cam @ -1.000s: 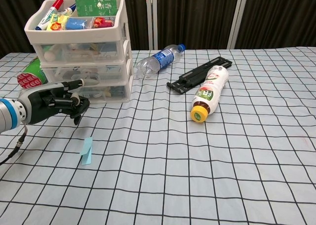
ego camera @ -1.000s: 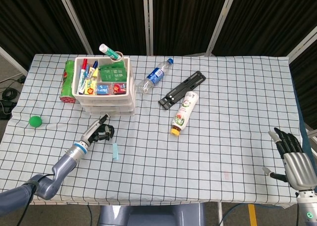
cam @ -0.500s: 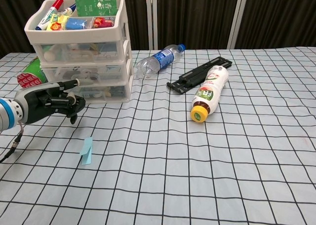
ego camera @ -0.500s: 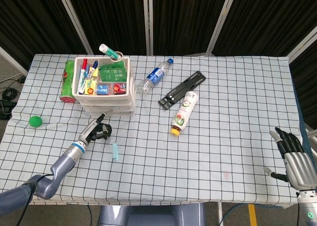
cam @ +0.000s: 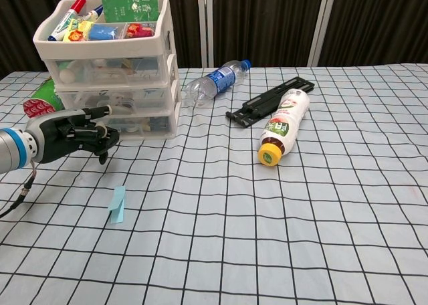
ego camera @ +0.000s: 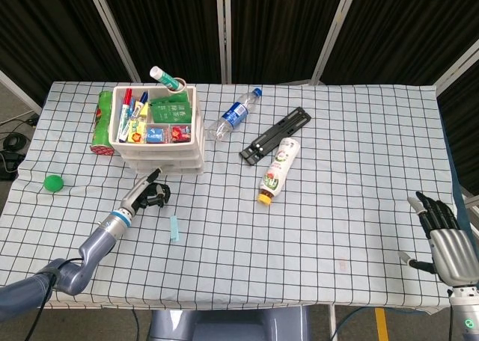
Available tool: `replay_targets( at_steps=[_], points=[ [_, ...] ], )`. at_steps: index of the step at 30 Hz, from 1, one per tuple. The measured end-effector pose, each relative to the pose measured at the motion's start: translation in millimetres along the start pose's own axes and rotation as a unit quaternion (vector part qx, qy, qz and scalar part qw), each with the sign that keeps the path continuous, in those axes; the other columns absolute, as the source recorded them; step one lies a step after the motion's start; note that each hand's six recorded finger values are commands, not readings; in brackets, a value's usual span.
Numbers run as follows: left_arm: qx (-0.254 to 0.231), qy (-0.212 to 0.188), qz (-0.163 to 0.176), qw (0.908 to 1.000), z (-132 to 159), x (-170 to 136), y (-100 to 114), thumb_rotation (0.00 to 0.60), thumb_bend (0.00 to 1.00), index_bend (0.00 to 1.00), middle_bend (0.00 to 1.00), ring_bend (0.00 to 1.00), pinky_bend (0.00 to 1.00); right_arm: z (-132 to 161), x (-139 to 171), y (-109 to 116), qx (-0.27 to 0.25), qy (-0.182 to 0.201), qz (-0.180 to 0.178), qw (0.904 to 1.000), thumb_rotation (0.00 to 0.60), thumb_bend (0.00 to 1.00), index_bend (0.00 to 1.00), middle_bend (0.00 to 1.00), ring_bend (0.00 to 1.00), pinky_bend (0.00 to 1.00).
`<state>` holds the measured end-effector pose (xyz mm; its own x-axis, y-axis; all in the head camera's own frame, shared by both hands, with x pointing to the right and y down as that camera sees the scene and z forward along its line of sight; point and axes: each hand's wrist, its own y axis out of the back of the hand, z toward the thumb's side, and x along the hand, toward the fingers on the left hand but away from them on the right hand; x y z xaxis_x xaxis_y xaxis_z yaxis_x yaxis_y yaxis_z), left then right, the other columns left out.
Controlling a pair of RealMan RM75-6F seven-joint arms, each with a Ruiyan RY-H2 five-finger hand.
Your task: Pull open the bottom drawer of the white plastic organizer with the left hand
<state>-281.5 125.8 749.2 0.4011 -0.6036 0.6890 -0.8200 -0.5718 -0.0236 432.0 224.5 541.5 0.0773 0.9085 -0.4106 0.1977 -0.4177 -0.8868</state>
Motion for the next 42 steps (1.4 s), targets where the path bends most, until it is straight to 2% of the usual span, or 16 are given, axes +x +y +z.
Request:
replay_targets(
  at_steps=[19,30,42],
  points=[
    [0.001,-0.002,-0.004,1.0000,7,6,-3,0.600,1.00,0.13,0.68,0.72,0.60,2,0,-3,0.002,0.002,0.005,1.0000,0.600,0.03,0.04,0.00,0.00,0.00],
    [0.005,-0.001,-0.020,0.9998,6,5,-14,0.600,1.00,0.23,0.68,0.72,0.60,2,0,-3,0.001,0.002,0.005,1.0000,0.600,0.03,0.04,0.00,0.00,0.00],
    [0.009,-0.009,-0.035,0.9993,3,-10,-23,0.600,1.00,0.25,0.68,0.72,0.60,2,1,-2,-0.001,0.002,0.004,1.0000,0.600,0.03,0.04,0.00,0.00,0.00]
  ],
)
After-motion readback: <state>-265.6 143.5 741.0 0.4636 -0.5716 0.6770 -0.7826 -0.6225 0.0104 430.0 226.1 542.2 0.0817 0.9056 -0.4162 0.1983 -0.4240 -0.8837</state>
